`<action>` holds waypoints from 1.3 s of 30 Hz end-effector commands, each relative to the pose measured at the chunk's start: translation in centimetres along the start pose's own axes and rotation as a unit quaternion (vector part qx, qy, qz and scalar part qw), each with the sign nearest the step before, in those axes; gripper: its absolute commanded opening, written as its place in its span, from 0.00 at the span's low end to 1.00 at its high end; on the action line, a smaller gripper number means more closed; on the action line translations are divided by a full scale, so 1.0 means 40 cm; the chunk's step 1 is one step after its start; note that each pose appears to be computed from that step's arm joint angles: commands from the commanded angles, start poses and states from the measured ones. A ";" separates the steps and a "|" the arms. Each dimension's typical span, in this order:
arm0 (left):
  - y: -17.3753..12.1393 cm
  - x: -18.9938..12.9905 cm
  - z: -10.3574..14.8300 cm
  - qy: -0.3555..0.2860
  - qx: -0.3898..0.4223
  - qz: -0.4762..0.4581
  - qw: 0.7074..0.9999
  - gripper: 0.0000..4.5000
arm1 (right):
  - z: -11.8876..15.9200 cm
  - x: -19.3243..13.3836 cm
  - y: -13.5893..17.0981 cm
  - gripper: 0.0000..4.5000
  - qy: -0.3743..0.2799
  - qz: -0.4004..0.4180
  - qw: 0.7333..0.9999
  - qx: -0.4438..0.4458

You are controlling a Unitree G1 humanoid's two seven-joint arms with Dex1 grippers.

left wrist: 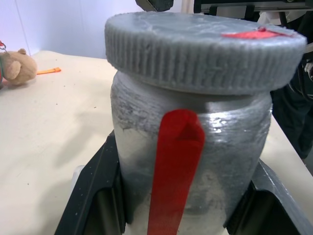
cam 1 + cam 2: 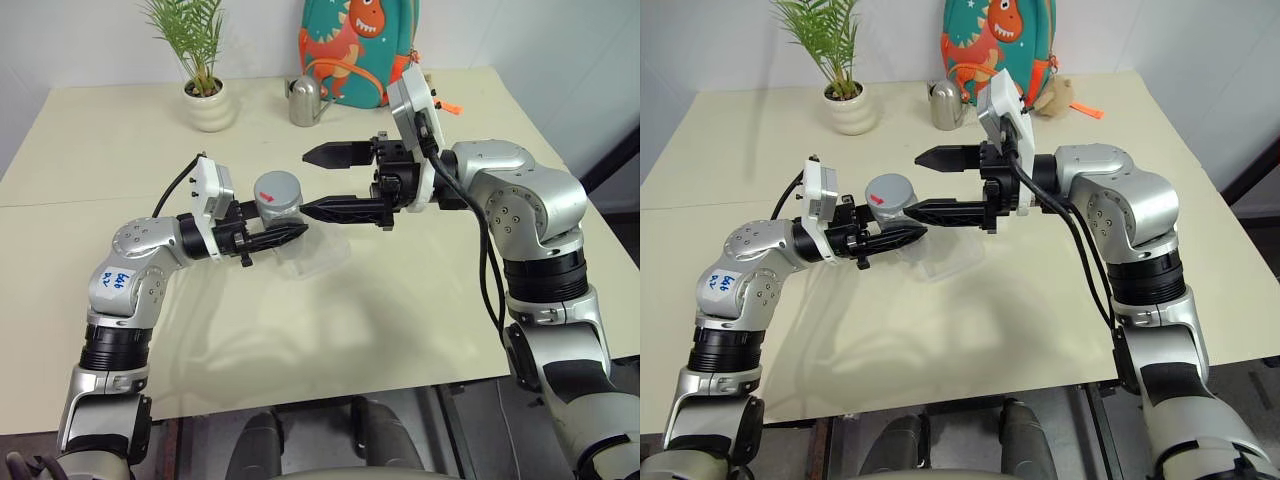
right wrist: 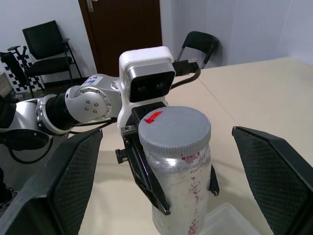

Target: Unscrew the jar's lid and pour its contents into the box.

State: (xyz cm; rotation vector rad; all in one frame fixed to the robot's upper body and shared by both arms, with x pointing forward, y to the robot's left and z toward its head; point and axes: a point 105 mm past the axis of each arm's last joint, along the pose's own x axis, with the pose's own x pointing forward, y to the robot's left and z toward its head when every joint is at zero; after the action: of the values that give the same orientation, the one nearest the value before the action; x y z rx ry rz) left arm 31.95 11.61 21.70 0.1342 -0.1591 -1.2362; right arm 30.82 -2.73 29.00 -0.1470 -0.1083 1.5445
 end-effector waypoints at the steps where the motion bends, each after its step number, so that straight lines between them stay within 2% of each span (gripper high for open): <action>1: -0.012 -0.004 0.029 -0.014 0.025 -0.007 1.000 0.43 | 0.042 0.019 -0.007 0.99 -0.012 -0.009 0.999 -0.028; 7: -0.014 0.000 0.029 -0.015 0.024 -0.010 1.000 0.43 | 0.013 0.067 -0.023 0.99 0.020 -0.022 0.999 -0.029; 19: -0.015 -0.001 0.027 -0.014 0.023 -0.009 1.000 0.43 | 0.006 0.088 -0.001 0.99 0.017 -0.001 1.000 -0.026; 20: -0.014 -0.001 0.027 -0.014 0.023 -0.009 1.000 0.43 | 0.008 0.088 -0.001 0.91 0.015 -0.001 1.000 -0.027; 21: -0.015 -0.002 0.027 -0.014 0.023 -0.009 1.000 0.43 | 0.010 0.088 0.001 0.88 0.012 0.000 1.000 -0.027; 23: -0.015 -0.002 0.027 -0.014 0.023 -0.009 1.000 0.43 | 0.013 0.087 0.003 0.74 0.008 0.001 1.000 -0.025; 24: -0.015 -0.002 0.027 -0.014 0.023 -0.009 1.000 0.43 | 0.013 0.086 0.003 0.64 0.008 0.000 1.000 -0.024; 26: -0.016 -0.002 0.027 -0.014 0.023 -0.009 1.000 0.43 | 0.011 0.080 -0.002 0.56 0.007 -0.008 1.000 -0.021; 28: -0.015 -0.002 0.027 -0.014 0.024 -0.009 1.000 0.43 | 0.018 0.073 -0.011 0.56 -0.006 -0.019 1.000 -0.009; 31: -0.016 -0.002 0.027 -0.013 0.024 -0.009 1.000 0.43 | 0.059 0.047 -0.014 0.56 -0.063 -0.024 0.998 0.020; 34: -0.017 -0.005 0.025 -0.012 0.024 -0.008 1.000 0.43 | 0.091 -0.014 -0.021 0.56 -0.115 -0.045 0.991 0.044; 36: -0.017 -0.009 0.024 -0.011 0.023 -0.006 1.000 0.43 | 0.077 -0.062 -0.040 0.56 -0.114 -0.091 0.989 0.029; 39: -0.010 -0.016 0.026 -0.015 0.021 0.005 1.000 0.43 | 0.004 -0.158 -0.098 0.56 -0.077 -0.209 0.975 0.008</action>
State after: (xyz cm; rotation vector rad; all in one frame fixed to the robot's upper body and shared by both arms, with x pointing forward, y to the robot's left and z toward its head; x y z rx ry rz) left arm 31.53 11.76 21.30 0.1347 -0.1533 -1.2344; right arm 33.66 -7.15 29.80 0.0407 -0.1850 1.2495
